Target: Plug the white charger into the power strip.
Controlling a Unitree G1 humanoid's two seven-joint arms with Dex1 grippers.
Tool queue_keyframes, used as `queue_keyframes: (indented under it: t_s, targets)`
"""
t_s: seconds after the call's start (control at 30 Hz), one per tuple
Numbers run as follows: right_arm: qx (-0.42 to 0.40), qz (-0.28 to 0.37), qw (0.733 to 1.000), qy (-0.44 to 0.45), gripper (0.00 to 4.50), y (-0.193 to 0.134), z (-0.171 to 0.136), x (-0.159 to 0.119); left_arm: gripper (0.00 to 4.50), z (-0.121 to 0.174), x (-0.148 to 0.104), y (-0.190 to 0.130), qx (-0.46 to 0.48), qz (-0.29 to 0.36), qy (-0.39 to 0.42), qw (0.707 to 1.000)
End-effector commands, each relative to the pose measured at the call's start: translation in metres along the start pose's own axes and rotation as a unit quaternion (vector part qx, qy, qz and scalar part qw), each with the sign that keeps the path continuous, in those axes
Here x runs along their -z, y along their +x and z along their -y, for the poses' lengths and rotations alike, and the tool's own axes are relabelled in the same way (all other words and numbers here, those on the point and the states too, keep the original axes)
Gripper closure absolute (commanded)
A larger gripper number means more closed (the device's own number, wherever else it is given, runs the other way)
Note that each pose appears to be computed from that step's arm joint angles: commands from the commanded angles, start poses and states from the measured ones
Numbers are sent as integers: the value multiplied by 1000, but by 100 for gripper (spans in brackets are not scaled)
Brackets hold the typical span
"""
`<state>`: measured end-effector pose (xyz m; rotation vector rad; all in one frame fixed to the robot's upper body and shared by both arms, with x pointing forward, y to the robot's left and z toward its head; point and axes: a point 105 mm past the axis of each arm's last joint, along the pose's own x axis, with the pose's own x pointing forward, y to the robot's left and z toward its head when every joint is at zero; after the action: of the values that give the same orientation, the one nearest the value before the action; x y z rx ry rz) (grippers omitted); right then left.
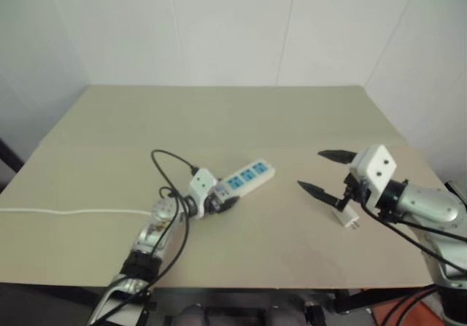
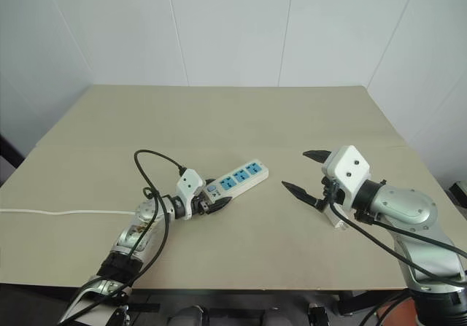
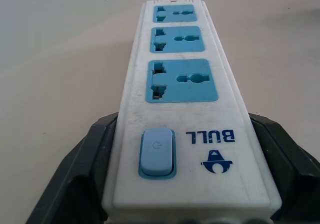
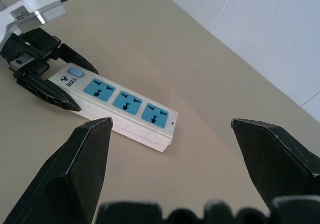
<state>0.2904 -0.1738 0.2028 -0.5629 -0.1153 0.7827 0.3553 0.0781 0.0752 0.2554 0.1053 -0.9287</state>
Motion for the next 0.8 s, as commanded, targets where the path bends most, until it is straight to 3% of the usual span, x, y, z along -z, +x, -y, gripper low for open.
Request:
queue_keyframes:
  t_s: [0.03,0.43,0.8]
  targets:
    - [10,17,1000,-22,0,-4,8,-14,118,13,2,-4,69,-8,7,998]
    - [5,-13,1000,-14,0,-18,16,-3,118,34,-16,-28,243,-14,84,966]
    - [46,-105,992,44,0,-35,31,24,118,40,-8,-34,269,-23,118,956]
